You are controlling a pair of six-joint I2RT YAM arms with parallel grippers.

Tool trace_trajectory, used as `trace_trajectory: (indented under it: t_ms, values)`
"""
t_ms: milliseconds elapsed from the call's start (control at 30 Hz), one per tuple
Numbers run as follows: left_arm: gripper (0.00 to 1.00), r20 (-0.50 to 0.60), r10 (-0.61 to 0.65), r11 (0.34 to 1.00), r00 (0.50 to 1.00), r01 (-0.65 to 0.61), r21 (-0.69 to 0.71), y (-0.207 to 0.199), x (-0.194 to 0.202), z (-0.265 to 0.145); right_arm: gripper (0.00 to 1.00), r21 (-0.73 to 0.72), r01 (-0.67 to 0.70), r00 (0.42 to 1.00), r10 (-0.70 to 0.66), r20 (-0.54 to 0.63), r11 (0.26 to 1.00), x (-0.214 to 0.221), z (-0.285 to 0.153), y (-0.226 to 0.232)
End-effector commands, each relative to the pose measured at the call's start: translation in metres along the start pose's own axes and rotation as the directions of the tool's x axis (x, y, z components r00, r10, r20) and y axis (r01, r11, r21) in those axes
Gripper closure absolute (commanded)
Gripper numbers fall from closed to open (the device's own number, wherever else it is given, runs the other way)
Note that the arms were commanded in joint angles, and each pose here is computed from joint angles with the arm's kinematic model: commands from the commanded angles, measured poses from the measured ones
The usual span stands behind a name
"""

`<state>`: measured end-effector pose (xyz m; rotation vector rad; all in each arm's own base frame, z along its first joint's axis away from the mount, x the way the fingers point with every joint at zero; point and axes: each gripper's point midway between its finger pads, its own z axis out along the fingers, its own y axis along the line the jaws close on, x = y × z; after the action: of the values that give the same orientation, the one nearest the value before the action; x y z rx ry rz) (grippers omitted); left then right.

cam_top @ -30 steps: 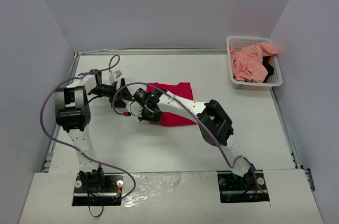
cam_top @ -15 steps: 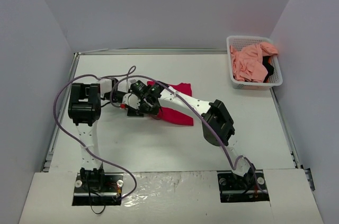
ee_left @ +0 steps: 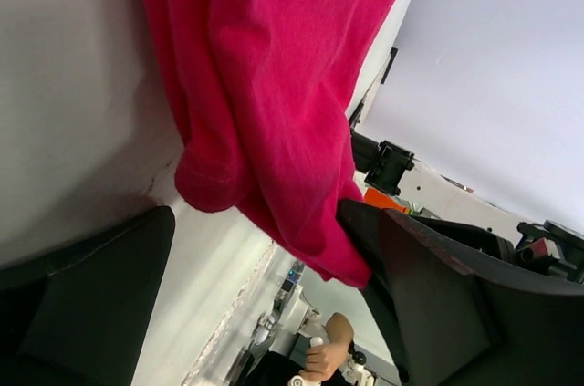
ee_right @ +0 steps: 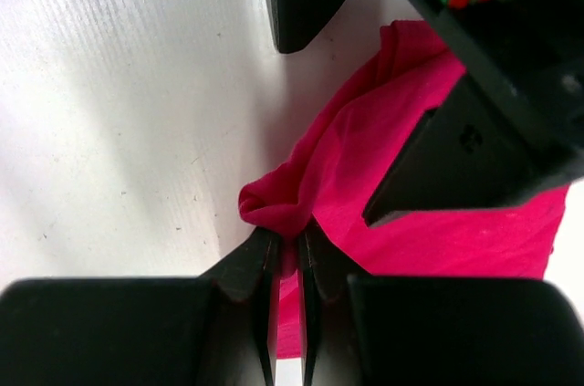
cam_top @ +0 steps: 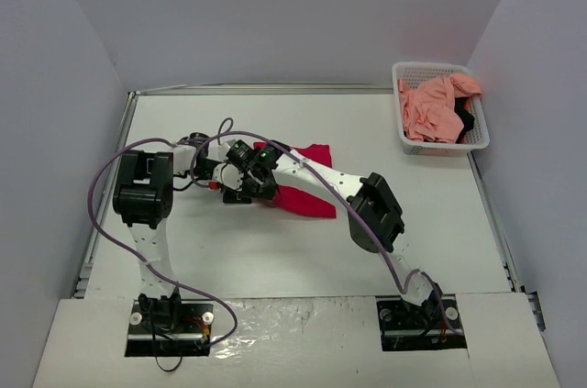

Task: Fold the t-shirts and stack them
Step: Put the neatly folded tshirt into the corner of the board with the left arm

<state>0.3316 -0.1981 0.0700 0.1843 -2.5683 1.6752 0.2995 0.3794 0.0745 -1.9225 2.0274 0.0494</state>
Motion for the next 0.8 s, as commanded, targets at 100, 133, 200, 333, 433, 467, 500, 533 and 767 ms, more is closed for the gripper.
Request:
trace_trajectory:
  t_ms: [100, 133, 200, 333, 433, 467, 500, 533, 767]
  values:
    - [0.04, -0.040, -0.012, 0.998, 0.999, 0.010, -0.057, 0.003, -0.006, 0.018, 1.00, -0.019, 0.007, 1.000, -0.008, -0.019, 1.000, 0.000, -0.001, -0.001]
    - [0.03, -0.061, 0.003, 0.998, 0.998, -0.007, -0.068, 0.006, -0.004, 0.023, 1.00, -0.021, 0.007, 1.000, -0.008, -0.020, 1.000, 0.000, -0.001, 0.000]
    - [0.00, -0.062, 0.005, 0.997, 0.998, -0.010, -0.082, 0.006, -0.006, 0.025, 1.00, -0.026, 0.008, 1.000, -0.008, -0.024, 1.000, 0.001, 0.000, 0.001]
    - [0.26, -0.085, 0.000, 0.997, 0.996, -0.006, -0.079, 0.011, -0.006, 0.032, 1.00, -0.025, 0.008, 1.000, -0.008, -0.026, 1.000, 0.002, 0.000, 0.001]
    - [0.48, -0.096, 0.006, 0.997, 0.995, -0.013, -0.071, 0.012, -0.005, 0.035, 1.00, -0.026, 0.006, 1.000, -0.007, -0.028, 1.000, 0.002, 0.000, 0.001]
    - [0.53, -0.105, 0.006, 0.997, 0.994, -0.014, -0.075, 0.012, -0.003, 0.035, 1.00, -0.027, 0.008, 1.000, -0.008, -0.029, 1.000, 0.002, 0.001, 0.001]
    - [0.73, -0.104, 0.021, 0.996, 0.994, -0.029, -0.080, 0.010, -0.005, 0.034, 1.00, -0.026, 0.008, 1.000, -0.008, -0.030, 1.000, 0.002, 0.001, 0.001]
    - [0.83, -0.104, 0.045, 0.994, 0.994, -0.054, -0.091, 0.012, -0.006, 0.034, 1.00, -0.032, 0.008, 0.999, -0.009, -0.031, 0.999, 0.003, 0.002, 0.002]
    - [0.98, -0.092, 0.105, 0.987, 0.990, -0.115, -0.112, 0.003, -0.012, 0.028, 0.00, -0.111, 0.049, 0.996, -0.057, -0.070, 0.993, 0.025, -0.008, 0.024]
